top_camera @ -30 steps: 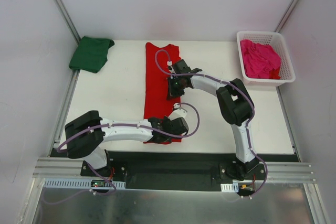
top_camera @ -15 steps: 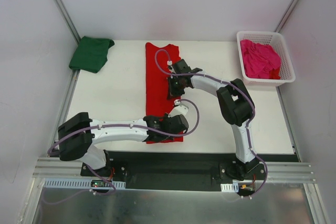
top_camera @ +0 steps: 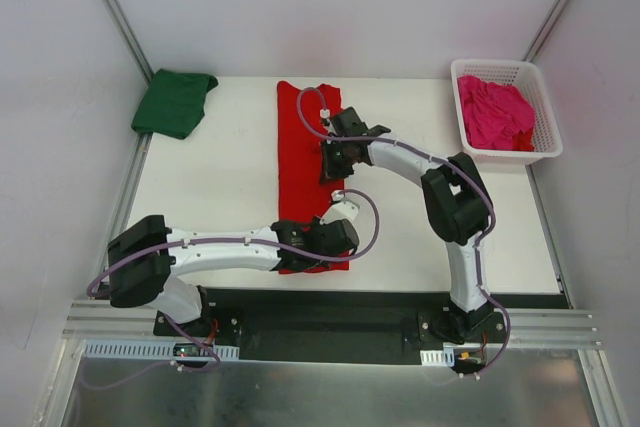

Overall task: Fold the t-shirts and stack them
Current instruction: Rotate the tshirt 90 degrees

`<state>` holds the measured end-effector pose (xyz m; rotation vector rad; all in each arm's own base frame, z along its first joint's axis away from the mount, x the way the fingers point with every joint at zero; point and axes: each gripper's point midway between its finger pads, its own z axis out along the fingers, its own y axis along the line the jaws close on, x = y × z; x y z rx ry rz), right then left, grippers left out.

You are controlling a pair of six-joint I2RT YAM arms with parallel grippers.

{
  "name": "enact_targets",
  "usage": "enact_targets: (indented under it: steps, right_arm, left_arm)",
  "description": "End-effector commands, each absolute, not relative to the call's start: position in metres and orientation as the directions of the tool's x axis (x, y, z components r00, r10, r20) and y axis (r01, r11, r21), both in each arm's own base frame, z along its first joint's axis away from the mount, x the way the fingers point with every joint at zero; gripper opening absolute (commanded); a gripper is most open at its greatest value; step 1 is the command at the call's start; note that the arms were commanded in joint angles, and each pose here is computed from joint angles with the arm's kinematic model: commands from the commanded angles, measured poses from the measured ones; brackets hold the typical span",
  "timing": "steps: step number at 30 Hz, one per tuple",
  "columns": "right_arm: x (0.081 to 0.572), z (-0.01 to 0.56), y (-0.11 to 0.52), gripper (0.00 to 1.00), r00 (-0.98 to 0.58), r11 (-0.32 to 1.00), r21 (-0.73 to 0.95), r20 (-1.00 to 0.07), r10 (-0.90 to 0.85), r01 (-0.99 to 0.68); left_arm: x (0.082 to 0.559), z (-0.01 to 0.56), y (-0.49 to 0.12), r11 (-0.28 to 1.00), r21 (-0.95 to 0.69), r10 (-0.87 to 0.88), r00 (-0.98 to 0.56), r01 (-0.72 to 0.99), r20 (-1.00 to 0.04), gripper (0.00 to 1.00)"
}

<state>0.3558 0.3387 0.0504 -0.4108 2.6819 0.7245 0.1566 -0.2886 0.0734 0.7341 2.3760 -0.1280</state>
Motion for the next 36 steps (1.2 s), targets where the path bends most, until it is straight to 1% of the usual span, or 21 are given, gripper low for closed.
enact_targets:
  steps: [1, 17, 36]
  right_arm:
    - [0.364, 0.100, 0.338, 0.02, -0.855, 0.814, 0.417, -0.488, -0.175, -0.404]
    - [0.365, 0.094, 0.320, 0.02, -0.861, 0.847, 0.375, -0.479, -0.172, -0.378]
    - [0.365, 0.085, 0.307, 0.02, -0.870, 0.867, 0.350, -0.463, -0.169, -0.354]
  left_arm:
    - [0.155, 0.094, -0.300, 0.827, 0.067, 0.464, -0.611, 0.558, -0.641, 0.00]
    - [0.154, 0.102, -0.316, 0.809, 0.055, 0.475, -0.596, 0.585, -0.648, 0.00]
    - [0.149, 0.088, -0.334, 0.783, 0.072, 0.523, -0.591, 0.617, -0.614, 0.00]
